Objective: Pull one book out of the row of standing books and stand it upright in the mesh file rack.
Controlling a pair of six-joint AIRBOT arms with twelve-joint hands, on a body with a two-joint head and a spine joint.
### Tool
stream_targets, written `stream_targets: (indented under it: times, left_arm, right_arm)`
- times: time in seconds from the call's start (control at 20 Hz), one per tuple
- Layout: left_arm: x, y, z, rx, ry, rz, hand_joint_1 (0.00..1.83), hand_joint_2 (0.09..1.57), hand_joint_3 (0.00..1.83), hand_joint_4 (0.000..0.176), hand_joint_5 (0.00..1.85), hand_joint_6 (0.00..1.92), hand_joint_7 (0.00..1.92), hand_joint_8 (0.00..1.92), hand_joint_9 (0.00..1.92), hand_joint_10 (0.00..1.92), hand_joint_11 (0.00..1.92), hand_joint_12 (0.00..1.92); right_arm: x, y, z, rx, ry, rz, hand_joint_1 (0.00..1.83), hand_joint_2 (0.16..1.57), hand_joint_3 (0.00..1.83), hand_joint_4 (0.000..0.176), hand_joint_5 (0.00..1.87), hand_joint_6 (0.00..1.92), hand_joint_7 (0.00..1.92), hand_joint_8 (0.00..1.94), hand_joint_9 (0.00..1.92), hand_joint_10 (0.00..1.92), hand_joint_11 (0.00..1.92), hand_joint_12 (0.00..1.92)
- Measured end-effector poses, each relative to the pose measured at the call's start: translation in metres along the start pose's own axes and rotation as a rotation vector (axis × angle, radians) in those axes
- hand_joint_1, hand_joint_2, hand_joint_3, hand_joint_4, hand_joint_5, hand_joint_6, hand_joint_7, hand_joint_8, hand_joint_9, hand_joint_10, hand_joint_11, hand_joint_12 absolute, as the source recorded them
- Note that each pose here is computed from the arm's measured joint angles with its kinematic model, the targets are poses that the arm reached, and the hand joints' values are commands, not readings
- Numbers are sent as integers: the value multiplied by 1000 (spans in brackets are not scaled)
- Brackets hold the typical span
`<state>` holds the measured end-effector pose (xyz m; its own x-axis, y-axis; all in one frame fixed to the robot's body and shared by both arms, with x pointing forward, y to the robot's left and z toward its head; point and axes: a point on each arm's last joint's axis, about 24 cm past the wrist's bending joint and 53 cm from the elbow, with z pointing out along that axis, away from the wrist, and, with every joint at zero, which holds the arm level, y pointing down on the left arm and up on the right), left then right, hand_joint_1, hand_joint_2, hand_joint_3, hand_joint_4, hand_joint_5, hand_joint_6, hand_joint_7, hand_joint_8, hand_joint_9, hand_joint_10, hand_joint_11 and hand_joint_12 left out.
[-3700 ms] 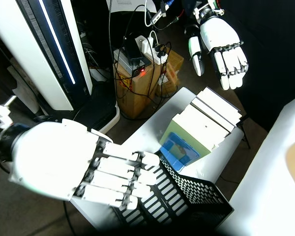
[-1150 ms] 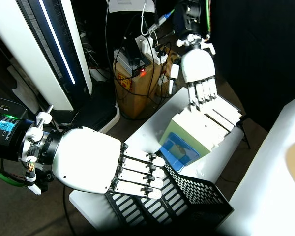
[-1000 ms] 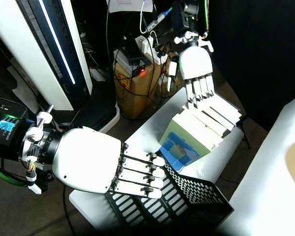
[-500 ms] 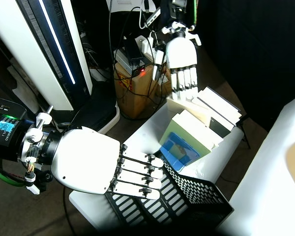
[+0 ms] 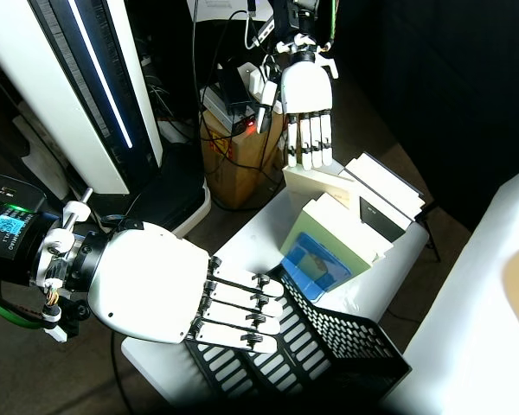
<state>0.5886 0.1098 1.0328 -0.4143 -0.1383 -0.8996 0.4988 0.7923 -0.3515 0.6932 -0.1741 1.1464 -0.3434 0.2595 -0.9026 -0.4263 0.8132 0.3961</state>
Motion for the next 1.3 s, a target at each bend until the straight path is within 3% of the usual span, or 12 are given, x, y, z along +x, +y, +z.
stream_targets:
  times: [0.1, 0.15, 0.25, 0.35, 0.45, 0.5, 0.6, 0.75, 0.85, 1.05, 1.15, 1.3]
  left_arm:
    - [0, -2, -1, 4, -3, -2, 159, 1243, 11, 0, 497, 0, 0, 0, 0, 0, 0, 0]
    - [-6, -3, -3, 9, -18, 6, 48, 1290, 27, 0, 351, 1, 0, 0, 0, 0, 0, 0]
    - [-25, 2, -8, 1, -70, 18, 9, 1318, 35, 0, 246, 0, 0, 0, 0, 0, 0, 0]
    - [-59, 18, -17, -39, -171, 20, 0, 1383, 22, 6, 61, 0, 0, 0, 0, 0, 0, 0]
    - [-79, 30, -22, -67, -225, 28, 6, 1405, 24, 16, 46, 0, 0, 0, 0, 0, 0, 0]
    - [-90, 41, -24, -94, -253, 24, 15, 1423, 25, 37, 14, 0, 0, 0, 0, 0, 0, 0]
    - [-105, 54, -26, -129, -289, 21, 110, 1433, 17, 23, 32, 7, 0, 0, 0, 0, 0, 0]
    - [-123, 68, -25, -159, -327, 21, 257, 1424, 1, 25, 40, 8, 0, 0, 0, 0, 0, 0]
    - [-131, 82, -24, -193, -337, 15, 183, 1439, 5, 35, 28, 3, 0, 0, 0, 0, 0, 0]
    - [-140, 95, -16, -217, -329, 7, 137, 1456, 7, 26, 21, 1, 0, 0, 0, 0, 0, 0]
    - [-138, 97, -13, -222, -315, 9, 236, 1457, 1, 6, 45, 6, 0, 0, 0, 0, 0, 0]
    - [-136, 102, -13, -235, -301, 10, 224, 1459, 1, 13, 43, 4, 0, 0, 0, 0, 0, 0]
  right_arm:
    - [0, 0, 0, -1, 1, -5, 490, 1354, 2, 0, 0, 0, 0, 0, 0, 0, 0, 0]
    - [2, 5, -2, -13, 9, -20, 509, 1329, 0, 0, 0, 0, 0, 0, 0, 0, 0, 0]
    - [6, 17, -5, -45, 23, -63, 504, 1329, 0, 0, 0, 0, 0, 0, 0, 0, 0, 0]
    - [6, 35, -3, -87, 28, -106, 578, 1289, 0, 0, 0, 0, 0, 0, 0, 0, 0, 0]
    - [1, 49, -2, -125, 22, -144, 596, 1280, 0, 0, 0, 0, 0, 0, 0, 0, 0, 0]
    - [-2, 61, 0, -161, 17, -158, 618, 1279, 0, 0, 0, 0, 0, 0, 0, 0, 0, 0]
    - [2, 78, 5, -210, 35, -171, 664, 1258, 0, 0, 0, 0, 0, 0, 0, 0, 0, 0]
    - [12, 96, 17, -250, 68, -213, 690, 1220, 0, 0, 0, 0, 0, 0, 0, 0, 0, 0]
    - [20, 115, 28, -296, 81, -247, 739, 1188, 0, 0, 0, 0, 0, 0, 0, 0, 0, 0]
    - [38, 141, 47, -365, 132, -238, 771, 1149, 0, 0, 0, 0, 0, 0, 0, 0, 0, 0]
    - [44, 160, 57, -411, 140, -257, 722, 1159, 0, 0, 0, 0, 0, 0, 0, 0, 0, 0]
    - [59, 176, 68, -446, 164, -292, 722, 1134, 0, 0, 0, 0, 0, 0, 0, 0, 0, 0]
